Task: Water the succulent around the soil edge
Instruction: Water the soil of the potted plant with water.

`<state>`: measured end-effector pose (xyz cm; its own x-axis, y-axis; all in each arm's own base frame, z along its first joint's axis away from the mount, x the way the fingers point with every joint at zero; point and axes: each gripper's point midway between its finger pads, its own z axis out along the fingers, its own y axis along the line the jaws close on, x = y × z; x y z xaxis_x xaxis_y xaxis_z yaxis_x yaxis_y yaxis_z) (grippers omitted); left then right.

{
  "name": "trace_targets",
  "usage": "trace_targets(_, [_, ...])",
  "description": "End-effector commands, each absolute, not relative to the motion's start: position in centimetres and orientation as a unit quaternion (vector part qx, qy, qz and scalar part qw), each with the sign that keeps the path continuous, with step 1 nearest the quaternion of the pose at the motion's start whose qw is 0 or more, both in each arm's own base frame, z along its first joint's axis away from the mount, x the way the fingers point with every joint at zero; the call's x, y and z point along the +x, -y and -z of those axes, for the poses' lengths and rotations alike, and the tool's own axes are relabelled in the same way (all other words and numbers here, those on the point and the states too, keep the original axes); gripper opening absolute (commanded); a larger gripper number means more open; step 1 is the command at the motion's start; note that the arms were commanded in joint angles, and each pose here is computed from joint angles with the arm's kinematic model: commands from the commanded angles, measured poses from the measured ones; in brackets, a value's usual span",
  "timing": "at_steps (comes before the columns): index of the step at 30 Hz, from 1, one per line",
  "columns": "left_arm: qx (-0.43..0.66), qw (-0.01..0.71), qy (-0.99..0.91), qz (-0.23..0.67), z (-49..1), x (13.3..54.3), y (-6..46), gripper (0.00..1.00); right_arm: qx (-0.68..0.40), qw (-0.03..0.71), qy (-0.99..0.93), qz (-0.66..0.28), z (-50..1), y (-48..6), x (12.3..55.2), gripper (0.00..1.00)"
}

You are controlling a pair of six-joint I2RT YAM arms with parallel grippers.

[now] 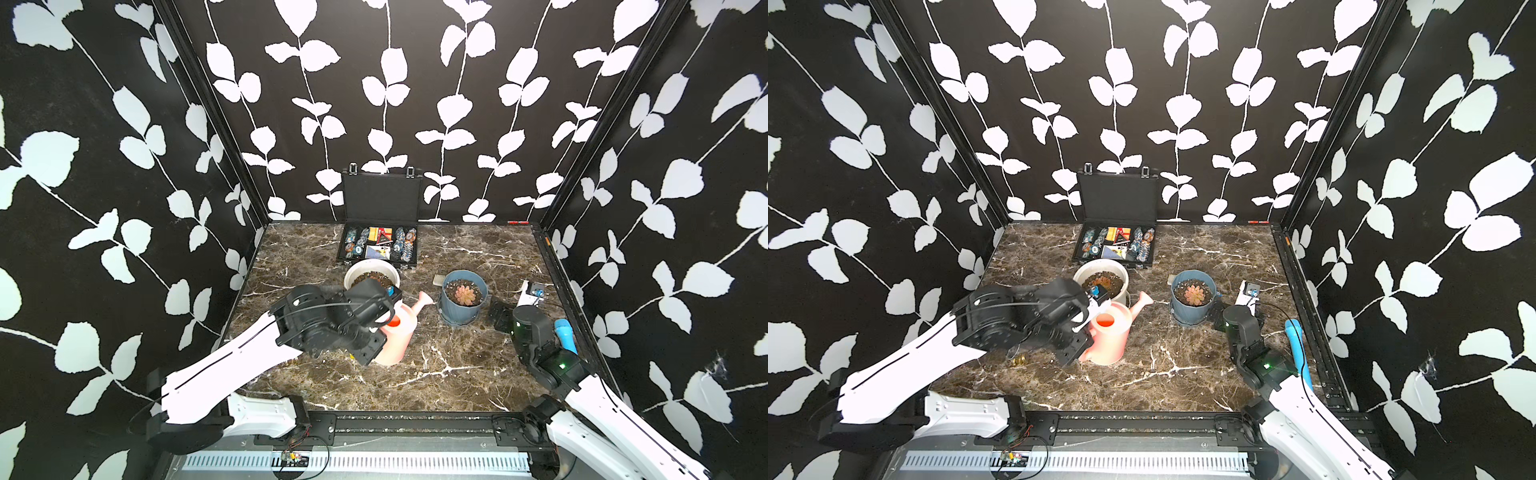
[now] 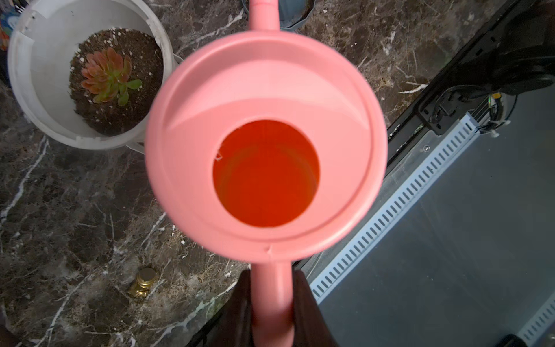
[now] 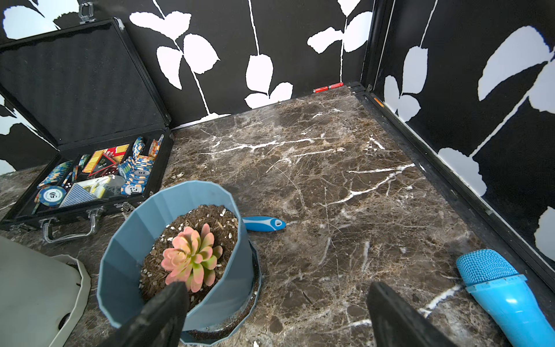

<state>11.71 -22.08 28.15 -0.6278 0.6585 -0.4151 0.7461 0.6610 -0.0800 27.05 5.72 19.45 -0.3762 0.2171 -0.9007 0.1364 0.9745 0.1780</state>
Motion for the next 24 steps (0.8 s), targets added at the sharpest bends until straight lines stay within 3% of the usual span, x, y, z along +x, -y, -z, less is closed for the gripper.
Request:
trace_targets(1, [0.415, 0.155, -0.878, 0.181, -29.4, 11.3, 24.6, 0.0, 0.119, 0.553, -0.824, -0.028, -19.4, -5.1, 27.1, 0.95])
trace_targets(5, [0.409, 0.14, -0.88, 0.196, -30.5, 12.4, 27.1, 0.0, 0.121, 0.554, -0.823, -0.026, -19.4, -5.0, 27.0, 0.95])
trace_targets(12, [0.382, 0.07, -0.902, 0.189, -27.8, 15.6, 30.1, 0.0, 0.128, 0.562, -0.817, -0.027, -19.8, -4.6, 26.7, 0.94])
trace_targets(24, [0.343, 0.06, -0.922, 0.169, -25.7, 18.0, 31.2, 0.0, 0.128, 0.564, -0.815, -0.032, -20.0, -4.6, 26.5, 0.94])
